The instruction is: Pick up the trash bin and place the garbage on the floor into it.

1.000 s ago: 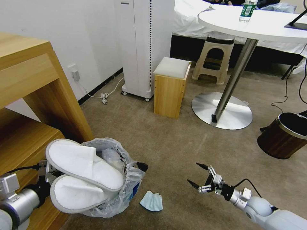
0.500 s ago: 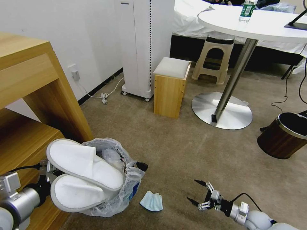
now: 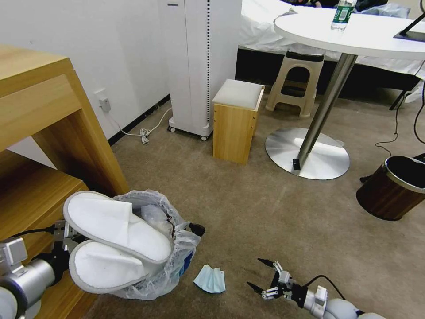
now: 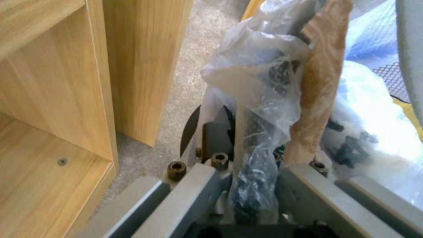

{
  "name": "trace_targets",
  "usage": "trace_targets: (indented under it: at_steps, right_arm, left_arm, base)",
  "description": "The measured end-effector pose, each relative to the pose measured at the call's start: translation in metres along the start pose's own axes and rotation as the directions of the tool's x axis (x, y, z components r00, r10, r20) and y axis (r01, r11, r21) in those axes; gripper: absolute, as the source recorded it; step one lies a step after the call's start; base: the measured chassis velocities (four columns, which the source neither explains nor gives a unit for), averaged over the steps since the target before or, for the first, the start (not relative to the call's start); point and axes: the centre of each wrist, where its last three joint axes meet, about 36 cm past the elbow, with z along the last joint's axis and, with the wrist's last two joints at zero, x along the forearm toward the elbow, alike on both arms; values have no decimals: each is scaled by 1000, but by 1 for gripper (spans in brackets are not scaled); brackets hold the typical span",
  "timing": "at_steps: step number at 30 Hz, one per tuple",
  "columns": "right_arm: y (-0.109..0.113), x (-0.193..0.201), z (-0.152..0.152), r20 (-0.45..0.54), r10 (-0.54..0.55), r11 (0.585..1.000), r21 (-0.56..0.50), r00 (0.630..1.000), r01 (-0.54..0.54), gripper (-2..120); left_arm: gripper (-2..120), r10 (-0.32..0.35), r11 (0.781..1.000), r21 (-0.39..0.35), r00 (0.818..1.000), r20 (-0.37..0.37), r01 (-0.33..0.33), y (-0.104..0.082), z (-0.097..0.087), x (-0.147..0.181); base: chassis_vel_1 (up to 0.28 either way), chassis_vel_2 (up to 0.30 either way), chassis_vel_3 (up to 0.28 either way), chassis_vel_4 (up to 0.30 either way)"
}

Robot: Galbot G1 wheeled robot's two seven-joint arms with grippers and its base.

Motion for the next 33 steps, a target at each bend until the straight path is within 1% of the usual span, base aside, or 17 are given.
trace_targets:
  at_steps: [8, 13, 20, 33]
  right_arm:
    - [8, -19, 10, -1, -20, 1000, -21, 1000, 20, 100]
    - [10, -24, 14, -4, -27, 999, -26, 1000, 26, 100]
    - [19, -28, 23, -16, -45, 998, -44, 999, 44, 100]
    - [29, -49, 26, 4, -70, 995, -66, 998, 70, 99]
  left_arm:
    - [0, 2, 1000, 0, 1000, 3, -2, -1, -3, 1]
    - [0, 2, 1000, 0, 1000, 4, -2, -1, -4, 1]
    - [0, 5, 1000, -4, 1000, 4, -5, -1, -8, 1]
    - [0, 8, 1000, -6, 1000, 10, -8, -3, -11, 4]
  base:
    - [0, 0, 0, 0]
    - [0, 0, 0, 0]
    - [0, 0, 0, 0]
    - [0, 0, 0, 0]
